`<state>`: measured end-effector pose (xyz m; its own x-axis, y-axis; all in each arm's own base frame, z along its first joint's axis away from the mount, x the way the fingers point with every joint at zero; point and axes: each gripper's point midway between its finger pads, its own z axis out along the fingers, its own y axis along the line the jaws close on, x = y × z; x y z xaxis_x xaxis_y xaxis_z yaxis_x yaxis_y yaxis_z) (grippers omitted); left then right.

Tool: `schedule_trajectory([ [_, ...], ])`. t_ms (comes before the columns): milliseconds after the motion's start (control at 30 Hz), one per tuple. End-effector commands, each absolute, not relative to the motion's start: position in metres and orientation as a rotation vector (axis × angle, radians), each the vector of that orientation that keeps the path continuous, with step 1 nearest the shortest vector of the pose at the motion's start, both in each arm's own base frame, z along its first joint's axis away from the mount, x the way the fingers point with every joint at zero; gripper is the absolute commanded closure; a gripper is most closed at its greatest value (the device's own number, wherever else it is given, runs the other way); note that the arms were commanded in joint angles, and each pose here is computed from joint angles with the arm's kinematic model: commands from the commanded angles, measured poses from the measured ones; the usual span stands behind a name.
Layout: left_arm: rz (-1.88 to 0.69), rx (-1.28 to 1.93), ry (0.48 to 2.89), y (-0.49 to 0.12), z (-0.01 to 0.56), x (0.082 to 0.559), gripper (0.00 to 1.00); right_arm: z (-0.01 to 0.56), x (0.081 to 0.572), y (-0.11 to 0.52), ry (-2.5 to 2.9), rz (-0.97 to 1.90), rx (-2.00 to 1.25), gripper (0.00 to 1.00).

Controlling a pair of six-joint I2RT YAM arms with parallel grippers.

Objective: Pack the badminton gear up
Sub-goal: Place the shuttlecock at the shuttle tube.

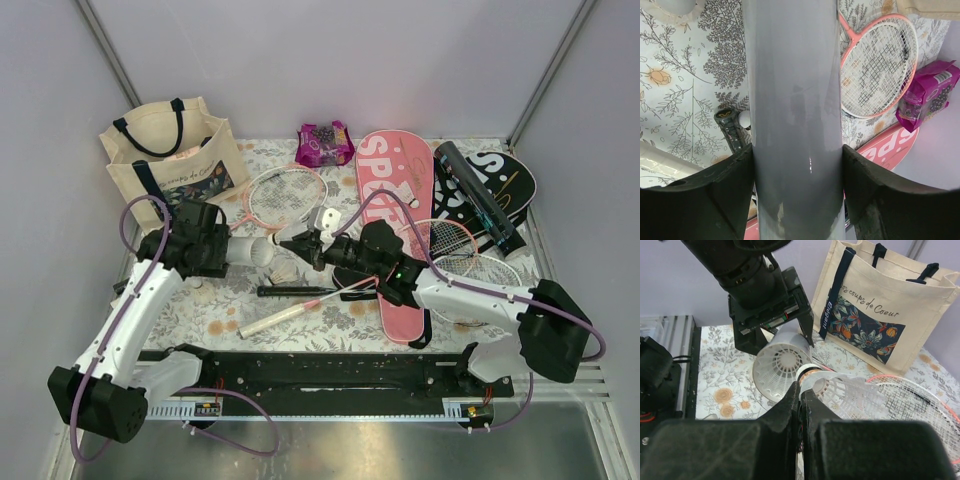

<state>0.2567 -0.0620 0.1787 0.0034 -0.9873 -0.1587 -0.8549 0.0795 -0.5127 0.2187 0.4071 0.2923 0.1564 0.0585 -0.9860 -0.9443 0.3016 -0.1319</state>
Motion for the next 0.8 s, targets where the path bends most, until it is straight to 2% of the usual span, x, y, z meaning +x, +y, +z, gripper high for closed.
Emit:
schedule_trajectory([
  [0, -0.504, -1.769, 1.825, -0.064, 0.215, 0.262, 0.96, 0.296, 0.214, 0.417, 1.042, 0.86, -1.095, 0.94],
  [433, -0.561, -1.77, 1.871, -0.075, 0.217, 0.258, 0.96, 0.272, 0.195, 0.438, 0.747, 0.728, -1.354, 0.9],
  [600, -0.579, -1.757, 1.881, -0.077, 0.221, 0.259, 0.96, 0.266, 0.204, 0.449, 0.769, 0.69, -1.366, 0.89],
  [767, -0.59, -1.756, 1.87, -0.077, 0.223, 0.257, 0.96, 0.267, 0.21, 0.459, 0.787, 0.691, -1.357, 0.84],
])
